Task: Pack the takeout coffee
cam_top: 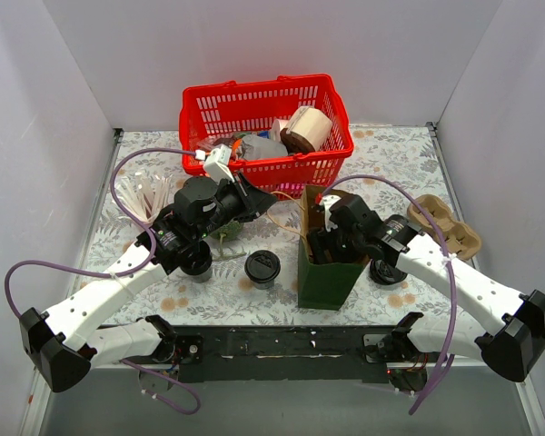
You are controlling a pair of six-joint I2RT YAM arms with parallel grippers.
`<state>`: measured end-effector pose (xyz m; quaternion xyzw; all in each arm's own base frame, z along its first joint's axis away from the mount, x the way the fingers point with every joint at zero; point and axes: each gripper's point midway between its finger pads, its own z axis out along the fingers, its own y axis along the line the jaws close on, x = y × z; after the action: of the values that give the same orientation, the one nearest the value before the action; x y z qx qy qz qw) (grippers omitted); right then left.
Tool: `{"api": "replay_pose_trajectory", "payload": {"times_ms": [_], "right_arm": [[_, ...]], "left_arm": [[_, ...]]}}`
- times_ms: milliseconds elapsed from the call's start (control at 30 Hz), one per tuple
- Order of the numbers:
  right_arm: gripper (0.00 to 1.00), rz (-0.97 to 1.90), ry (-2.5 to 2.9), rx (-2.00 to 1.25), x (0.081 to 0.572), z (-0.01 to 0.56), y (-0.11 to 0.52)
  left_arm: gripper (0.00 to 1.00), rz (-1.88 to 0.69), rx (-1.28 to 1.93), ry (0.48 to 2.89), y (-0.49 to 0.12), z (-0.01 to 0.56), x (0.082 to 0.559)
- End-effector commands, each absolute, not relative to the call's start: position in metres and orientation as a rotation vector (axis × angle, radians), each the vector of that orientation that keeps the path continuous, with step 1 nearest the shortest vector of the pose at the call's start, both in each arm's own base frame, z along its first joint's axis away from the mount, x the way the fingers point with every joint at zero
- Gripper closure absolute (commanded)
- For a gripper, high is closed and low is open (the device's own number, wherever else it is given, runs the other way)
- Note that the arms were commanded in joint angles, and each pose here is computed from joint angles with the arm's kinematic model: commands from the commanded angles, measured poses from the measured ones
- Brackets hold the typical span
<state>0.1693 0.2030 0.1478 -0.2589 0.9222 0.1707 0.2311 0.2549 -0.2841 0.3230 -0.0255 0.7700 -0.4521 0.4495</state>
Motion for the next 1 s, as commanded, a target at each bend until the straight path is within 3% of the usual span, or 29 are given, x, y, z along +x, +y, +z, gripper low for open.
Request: {"api": "replay_pose_trajectory", "payload": {"times_ms": [0, 567, 967], "right_arm": [[0.18, 0.501, 2.553, -0.706, 0.169, 0.142, 0.208], [0.19, 0.434, 2.592, -0.652, 0.172, 0.126, 0.202], [0.15, 0.312, 2.215, -0.554, 0.232, 0.236, 0.198]], "left_arm": [[1.0, -1.123, -0.034, 1.86, -0.284, 0.337, 0.255], [1.0, -1.158, 0.039, 1.835, -0.291, 0.342, 0.25], [1.0, -1.21, -0.028, 1.803, -0.305, 0.347, 0.265]]}}
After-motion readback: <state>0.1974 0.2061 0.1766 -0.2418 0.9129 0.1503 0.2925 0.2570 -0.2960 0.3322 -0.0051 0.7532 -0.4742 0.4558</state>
